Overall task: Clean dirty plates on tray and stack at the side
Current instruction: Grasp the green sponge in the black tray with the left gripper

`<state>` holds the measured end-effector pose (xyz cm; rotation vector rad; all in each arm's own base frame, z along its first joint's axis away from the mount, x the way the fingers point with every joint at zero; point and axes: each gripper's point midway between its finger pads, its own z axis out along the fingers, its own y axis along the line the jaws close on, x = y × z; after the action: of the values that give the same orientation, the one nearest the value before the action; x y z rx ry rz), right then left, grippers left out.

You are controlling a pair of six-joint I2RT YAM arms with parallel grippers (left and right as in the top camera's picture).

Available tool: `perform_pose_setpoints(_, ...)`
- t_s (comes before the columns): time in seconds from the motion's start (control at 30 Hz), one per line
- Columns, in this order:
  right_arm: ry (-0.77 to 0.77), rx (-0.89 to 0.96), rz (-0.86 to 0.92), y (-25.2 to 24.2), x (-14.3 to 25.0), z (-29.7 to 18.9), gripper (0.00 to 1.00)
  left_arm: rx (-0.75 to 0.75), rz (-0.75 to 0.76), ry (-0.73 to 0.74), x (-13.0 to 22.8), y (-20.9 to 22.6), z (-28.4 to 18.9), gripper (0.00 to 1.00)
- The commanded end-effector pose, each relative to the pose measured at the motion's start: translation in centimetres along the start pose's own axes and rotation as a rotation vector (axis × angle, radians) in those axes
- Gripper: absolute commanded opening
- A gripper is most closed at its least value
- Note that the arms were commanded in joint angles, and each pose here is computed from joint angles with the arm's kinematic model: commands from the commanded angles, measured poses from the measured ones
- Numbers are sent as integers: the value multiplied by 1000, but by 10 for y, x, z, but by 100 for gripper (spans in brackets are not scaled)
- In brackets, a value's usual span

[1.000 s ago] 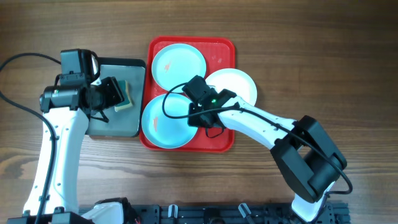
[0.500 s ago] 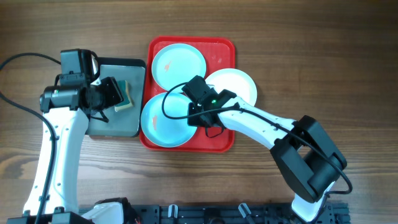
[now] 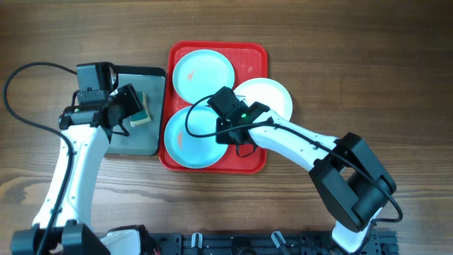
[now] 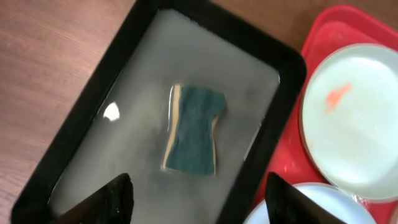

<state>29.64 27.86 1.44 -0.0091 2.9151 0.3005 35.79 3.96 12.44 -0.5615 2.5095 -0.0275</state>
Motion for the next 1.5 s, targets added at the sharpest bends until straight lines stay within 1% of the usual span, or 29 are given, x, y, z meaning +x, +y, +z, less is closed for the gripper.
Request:
perform_pose_setpoints(0.0,-45,-2,-21,2,-9,-13,5,-33,12,41,11,4,32,68)
perform_pose_setpoints(0.03,-45,-2,-21,2,-9,-13,5,-30,17,49,12,3,40,70)
perform_pose_setpoints(0.07,-46,-3,-21,2,-9,-13,4,-16,42,61,14,0,47,71)
perform_pose_setpoints(0.17,-46,-3,-21,2,-9,-13,4,32,126,90,20,-8,65,68)
perform_pose_setpoints(0.27,-45,-2,-21,2,-9,-13,4,30,190,112,26,-7,79,67)
perform_pose_setpoints(0.43,-46,-2,-26,2,-9,-13,4,21,197,150,36,-4,92,68)
perform_pose_setpoints(0.57,-46,-2,-25,2,-9,-13,4,13,197,169,41,-2,100,64)
perform_pose_setpoints(0.73,-46,-3,-25,2,-10,-13,4,9,197,183,46,-1,109,52)
perform_pose_setpoints(0.83,-46,-3,-25,2,-10,-13,4,11,197,176,45,-2,113,50)
perform_pose_setpoints(0.93,-46,-3,-25,2,-10,-13,4,17,196,156,40,-4,114,34)
perform_pose_setpoints(0.97,-46,-3,-25,2,-10,-13,4,18,196,150,38,-4,114,33)
perform_pose_setpoints(1.27,-48,-5,-25,3,-10,-13,4,17,197,170,43,-3,114,32)
perform_pose_setpoints(1.33,-48,-5,-25,3,-10,-13,4,15,197,178,45,-2,114,38)
perform_pose_setpoints(1.47,-48,-5,-25,3,-10,-13,4,11,197,192,49,-1,116,40)
